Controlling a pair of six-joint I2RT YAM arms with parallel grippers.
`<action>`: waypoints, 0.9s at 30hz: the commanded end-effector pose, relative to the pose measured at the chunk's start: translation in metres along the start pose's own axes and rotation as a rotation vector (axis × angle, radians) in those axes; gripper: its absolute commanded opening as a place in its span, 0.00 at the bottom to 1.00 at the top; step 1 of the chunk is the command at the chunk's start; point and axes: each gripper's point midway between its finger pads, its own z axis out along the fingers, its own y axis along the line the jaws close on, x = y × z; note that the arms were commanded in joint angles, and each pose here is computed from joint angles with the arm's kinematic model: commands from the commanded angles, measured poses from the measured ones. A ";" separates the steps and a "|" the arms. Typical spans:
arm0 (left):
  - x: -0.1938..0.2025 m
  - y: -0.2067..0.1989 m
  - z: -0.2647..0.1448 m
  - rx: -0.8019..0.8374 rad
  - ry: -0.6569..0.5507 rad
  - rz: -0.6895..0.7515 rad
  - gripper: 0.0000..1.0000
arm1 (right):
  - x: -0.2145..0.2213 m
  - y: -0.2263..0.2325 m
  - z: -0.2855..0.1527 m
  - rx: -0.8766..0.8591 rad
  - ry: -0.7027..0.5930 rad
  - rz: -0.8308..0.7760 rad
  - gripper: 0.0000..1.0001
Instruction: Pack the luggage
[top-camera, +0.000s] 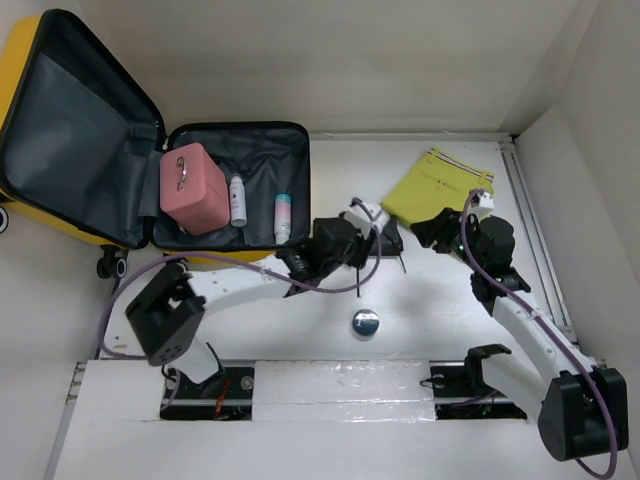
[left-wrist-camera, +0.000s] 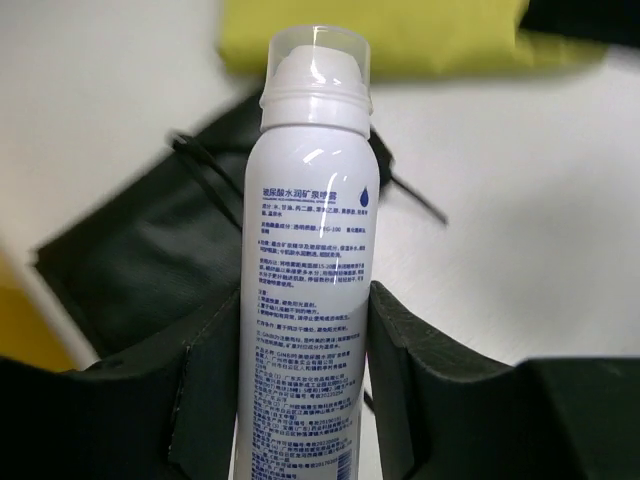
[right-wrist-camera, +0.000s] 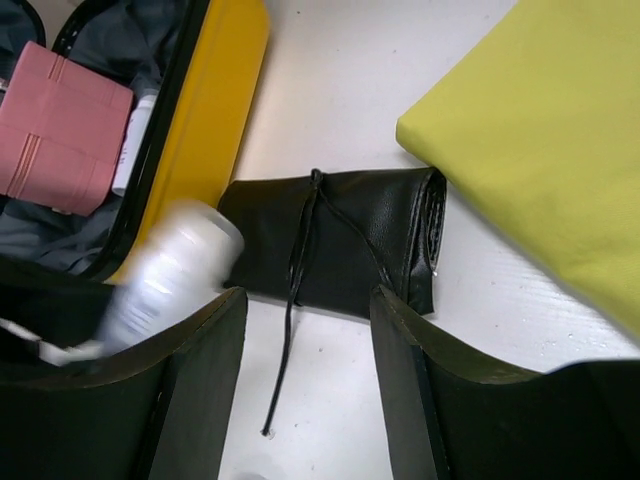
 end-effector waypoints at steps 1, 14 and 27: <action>-0.083 0.051 -0.036 -0.194 -0.273 -0.217 0.11 | -0.023 0.012 -0.002 -0.041 -0.076 -0.034 0.58; -0.040 0.294 -0.031 -0.772 -0.210 -0.668 0.21 | -0.013 0.020 0.000 -0.067 -0.039 -0.034 0.58; -0.056 0.282 -0.033 -0.737 -0.232 -0.643 0.75 | -0.017 0.023 0.002 -0.058 -0.052 -0.057 0.59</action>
